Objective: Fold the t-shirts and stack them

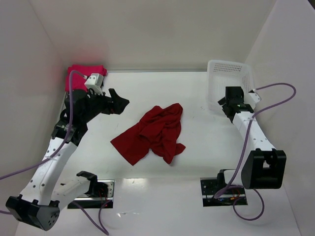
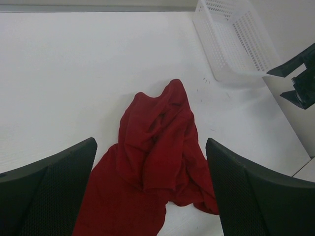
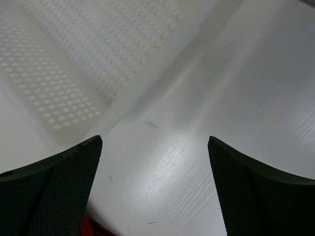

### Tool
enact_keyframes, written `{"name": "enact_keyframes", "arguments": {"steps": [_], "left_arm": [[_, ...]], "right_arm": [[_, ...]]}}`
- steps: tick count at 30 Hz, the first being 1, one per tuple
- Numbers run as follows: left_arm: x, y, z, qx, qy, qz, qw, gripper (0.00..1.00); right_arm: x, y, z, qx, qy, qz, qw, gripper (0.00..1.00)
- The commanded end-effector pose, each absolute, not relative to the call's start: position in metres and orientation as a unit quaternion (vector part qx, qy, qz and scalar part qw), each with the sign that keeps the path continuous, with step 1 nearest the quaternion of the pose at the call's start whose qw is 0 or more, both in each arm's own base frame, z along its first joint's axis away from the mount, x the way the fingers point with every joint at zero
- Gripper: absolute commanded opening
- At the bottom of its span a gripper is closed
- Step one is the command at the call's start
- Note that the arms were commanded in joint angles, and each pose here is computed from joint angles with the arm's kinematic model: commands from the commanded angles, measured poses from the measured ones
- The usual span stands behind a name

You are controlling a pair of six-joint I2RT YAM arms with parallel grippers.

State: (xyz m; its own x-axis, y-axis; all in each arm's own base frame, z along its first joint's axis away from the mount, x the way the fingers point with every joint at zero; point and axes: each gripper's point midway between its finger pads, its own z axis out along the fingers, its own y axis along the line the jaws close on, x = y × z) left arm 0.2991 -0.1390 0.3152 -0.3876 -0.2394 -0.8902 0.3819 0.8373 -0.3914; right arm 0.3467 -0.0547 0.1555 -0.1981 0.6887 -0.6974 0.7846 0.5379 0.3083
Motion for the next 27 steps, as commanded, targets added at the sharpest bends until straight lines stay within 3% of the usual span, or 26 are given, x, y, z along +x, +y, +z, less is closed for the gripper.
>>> {"name": "enact_keyframes", "arguments": {"steps": [1, 11, 19, 23, 27], "left_arm": [[0.307, -0.141, 0.325, 0.074, 0.767, -0.279, 0.573, 0.99], [0.321, -0.152, 0.305, 0.092, 0.783, -0.288, 0.543, 0.99], [0.318, -0.173, 0.210, 0.132, 0.850, -0.307, 0.408, 0.99], [0.317, -0.180, 0.202, 0.150, 0.851, -0.305, 0.400, 0.99], [0.321, -0.182, 0.199, 0.155, 0.853, -0.306, 0.394, 0.99]], "right_arm": [[0.349, -0.079, 0.152, 0.518, 0.736, -0.048, 0.433, 0.93], [0.366, -0.126, 0.151, 0.549, 0.696, -0.069, 0.458, 0.93], [0.387, -0.131, 0.140, 0.553, 0.691, -0.071, 0.460, 0.90], [0.384, -0.146, 0.142, 0.556, 0.683, -0.104, 0.462, 0.66], [0.381, -0.158, 0.150, 0.551, 0.676, -0.122, 0.473, 0.52]]}}
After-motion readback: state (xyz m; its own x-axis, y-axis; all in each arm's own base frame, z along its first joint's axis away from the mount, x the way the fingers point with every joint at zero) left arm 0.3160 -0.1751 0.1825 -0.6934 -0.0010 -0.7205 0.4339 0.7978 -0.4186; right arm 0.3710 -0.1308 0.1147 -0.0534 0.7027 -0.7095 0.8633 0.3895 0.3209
